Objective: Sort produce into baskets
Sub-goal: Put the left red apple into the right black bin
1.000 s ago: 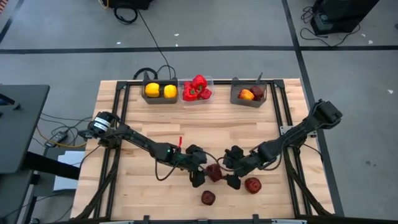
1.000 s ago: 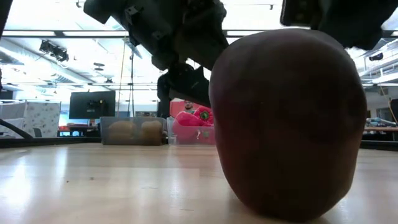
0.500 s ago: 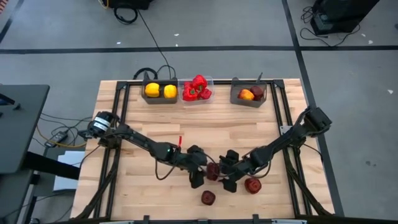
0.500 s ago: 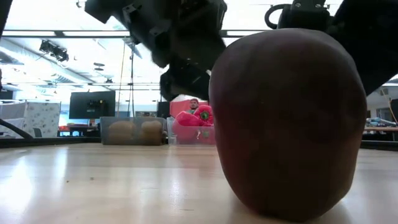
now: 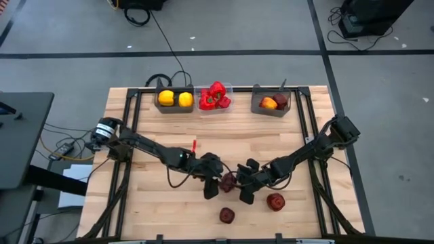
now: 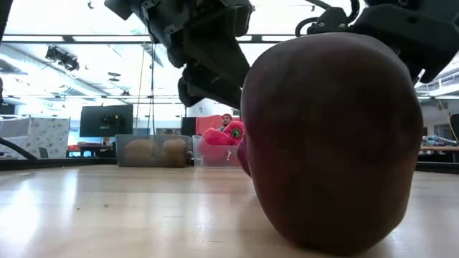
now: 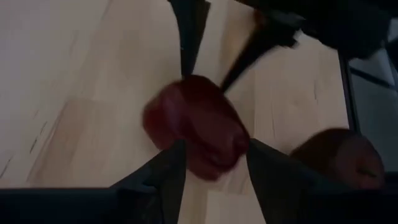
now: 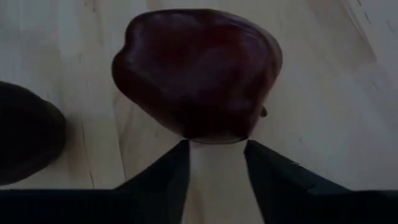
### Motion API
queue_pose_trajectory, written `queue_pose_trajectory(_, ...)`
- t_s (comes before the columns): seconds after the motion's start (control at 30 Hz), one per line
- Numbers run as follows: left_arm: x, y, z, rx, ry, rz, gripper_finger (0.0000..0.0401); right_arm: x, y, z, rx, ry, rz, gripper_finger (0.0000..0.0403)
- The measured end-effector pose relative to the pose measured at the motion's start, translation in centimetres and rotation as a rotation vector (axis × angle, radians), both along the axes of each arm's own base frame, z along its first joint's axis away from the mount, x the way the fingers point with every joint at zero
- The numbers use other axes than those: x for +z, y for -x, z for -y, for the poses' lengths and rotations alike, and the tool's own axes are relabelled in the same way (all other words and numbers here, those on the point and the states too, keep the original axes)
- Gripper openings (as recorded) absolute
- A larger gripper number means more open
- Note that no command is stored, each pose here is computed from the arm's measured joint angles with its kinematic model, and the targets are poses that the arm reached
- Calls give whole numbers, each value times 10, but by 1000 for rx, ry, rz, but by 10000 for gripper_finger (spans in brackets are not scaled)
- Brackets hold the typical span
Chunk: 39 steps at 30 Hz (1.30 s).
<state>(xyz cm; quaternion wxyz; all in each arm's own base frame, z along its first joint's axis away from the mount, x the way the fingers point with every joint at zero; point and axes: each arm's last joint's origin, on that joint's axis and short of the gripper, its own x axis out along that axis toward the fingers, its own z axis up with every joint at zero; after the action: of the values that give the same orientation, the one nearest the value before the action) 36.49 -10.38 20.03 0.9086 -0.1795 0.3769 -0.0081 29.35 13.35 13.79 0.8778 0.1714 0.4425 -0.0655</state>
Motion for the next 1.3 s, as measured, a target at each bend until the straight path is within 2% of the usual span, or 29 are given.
queue_pose_trajectory(0.13,1,4,-5,-25,-11,-45,168,-1,-1,3,-20,-44,-25,119)
queue_pose_trajectory(0.27,-6,7,-6,-51,3,-115,167,0,1,3,45,-18,-36,120)
queue_pose_trajectory(0.37,-9,7,-4,-70,-1,-123,167,6,5,4,180,46,-87,145)
queue_pose_trajectory(0.5,-15,1,-3,-80,-2,-94,167,20,5,3,362,197,-198,202)
queue_pose_trajectory(0.7,-34,-10,2,-152,34,-80,167,38,-4,-4,587,416,-129,324)
queue_pose_trajectory(0.8,-37,-18,5,-162,53,-5,167,40,-8,-4,661,511,-87,383)
queue_pose_trajectory(0.9,-36,-24,4,-169,30,69,167,38,-9,-4,688,553,-89,389)
queue_pose_trajectory(1.07,-36,-28,-3,-151,14,96,167,35,-9,-4,772,602,-102,381)
queue_pose_trajectory(1.2,-37,-30,-12,-136,-3,96,167,35,-9,-4,855,604,-93,391)
queue_pose_trajectory(1.3,-37,-32,-19,-138,-24,101,167,35,-10,-2,871,597,-93,398)
